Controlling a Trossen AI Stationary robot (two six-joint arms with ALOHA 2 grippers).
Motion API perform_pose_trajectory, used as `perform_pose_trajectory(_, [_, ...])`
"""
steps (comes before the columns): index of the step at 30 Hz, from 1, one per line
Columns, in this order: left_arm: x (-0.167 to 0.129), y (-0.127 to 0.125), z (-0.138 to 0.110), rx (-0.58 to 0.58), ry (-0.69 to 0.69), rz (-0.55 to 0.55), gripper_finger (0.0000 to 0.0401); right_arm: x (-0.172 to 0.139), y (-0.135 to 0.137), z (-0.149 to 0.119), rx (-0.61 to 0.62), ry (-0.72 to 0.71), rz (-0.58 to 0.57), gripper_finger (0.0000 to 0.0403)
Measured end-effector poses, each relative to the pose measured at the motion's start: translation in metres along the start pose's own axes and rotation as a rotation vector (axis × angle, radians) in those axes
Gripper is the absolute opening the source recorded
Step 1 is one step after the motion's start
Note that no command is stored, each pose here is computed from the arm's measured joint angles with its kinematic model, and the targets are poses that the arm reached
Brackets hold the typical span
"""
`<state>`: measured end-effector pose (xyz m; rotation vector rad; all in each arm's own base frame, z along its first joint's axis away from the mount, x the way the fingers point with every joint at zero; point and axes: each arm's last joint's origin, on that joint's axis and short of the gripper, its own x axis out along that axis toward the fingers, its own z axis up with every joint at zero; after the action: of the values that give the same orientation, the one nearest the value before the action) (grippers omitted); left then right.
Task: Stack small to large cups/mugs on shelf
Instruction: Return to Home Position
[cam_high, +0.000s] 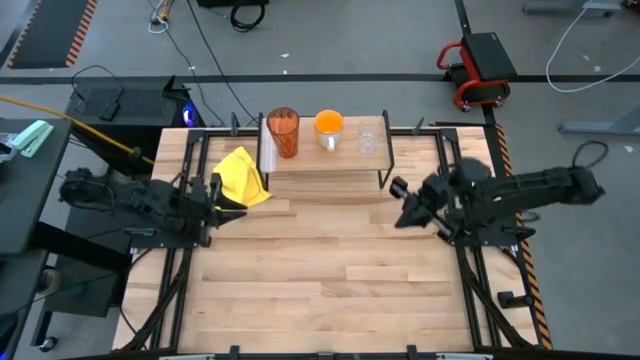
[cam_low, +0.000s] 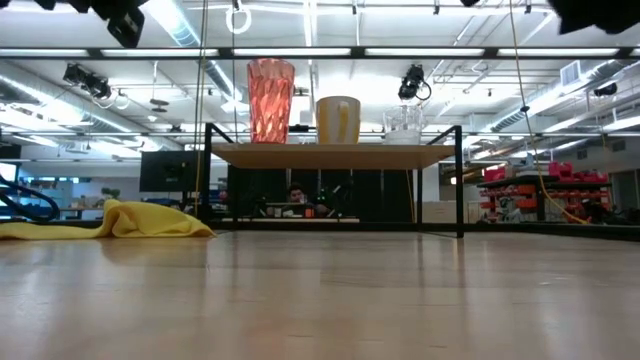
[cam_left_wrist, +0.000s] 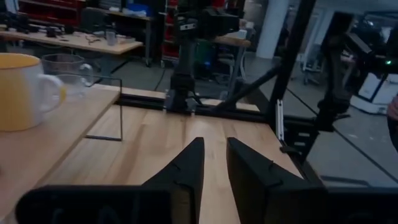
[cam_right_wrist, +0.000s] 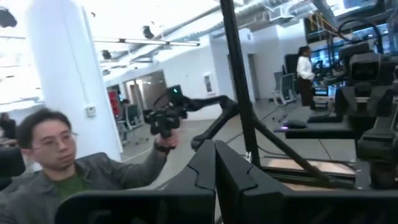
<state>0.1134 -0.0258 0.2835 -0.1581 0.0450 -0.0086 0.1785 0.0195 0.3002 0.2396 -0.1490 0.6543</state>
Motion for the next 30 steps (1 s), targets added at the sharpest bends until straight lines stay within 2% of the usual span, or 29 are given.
perform_pose_trajectory(3, [-0.005, 0.005, -0.004, -0.005, -0.009, -0.021, 0.0073, -0.014, -0.011, 0.013, -0.026, -0.026, 0.061, 0.0005])
perform_pose_trajectory(6, [-0.008, 0.008, -0.011, -0.005, -0.004, -0.064, 0.0076, -0.025, -0.010, 0.024, -0.115, -0.055, 0.122, 0.0005])
perform_pose_trajectory(10, [-0.011, 0.012, -0.020, -0.006, -0.008, -0.058, 0.0082, -0.039, 0.007, 0.039, -0.239, -0.114, 0.144, 0.0005])
perform_pose_trajectory(17, [-0.015, 0.015, -0.026, -0.010, -0.028, -0.053, 0.0081, -0.072, 0.050, 0.051, -0.322, -0.157, 0.168, 0.0005])
perform_pose_trajectory(23, [-0.015, 0.014, -0.024, 0.017, -0.055, -0.056, 0.0076, -0.093, 0.073, 0.047, -0.348, -0.193, 0.065, 0.0005])
perform_pose_trajectory(27, [-0.014, 0.014, -0.024, 0.033, -0.063, -0.057, 0.0081, -0.099, 0.078, 0.040, -0.337, -0.165, 0.037, 0.0005])
perform_pose_trajectory(30, [-0.011, 0.015, -0.033, 0.029, -0.078, -0.060, 0.0085, -0.101, 0.077, 0.034, -0.336, -0.176, 0.012, 0.0005])
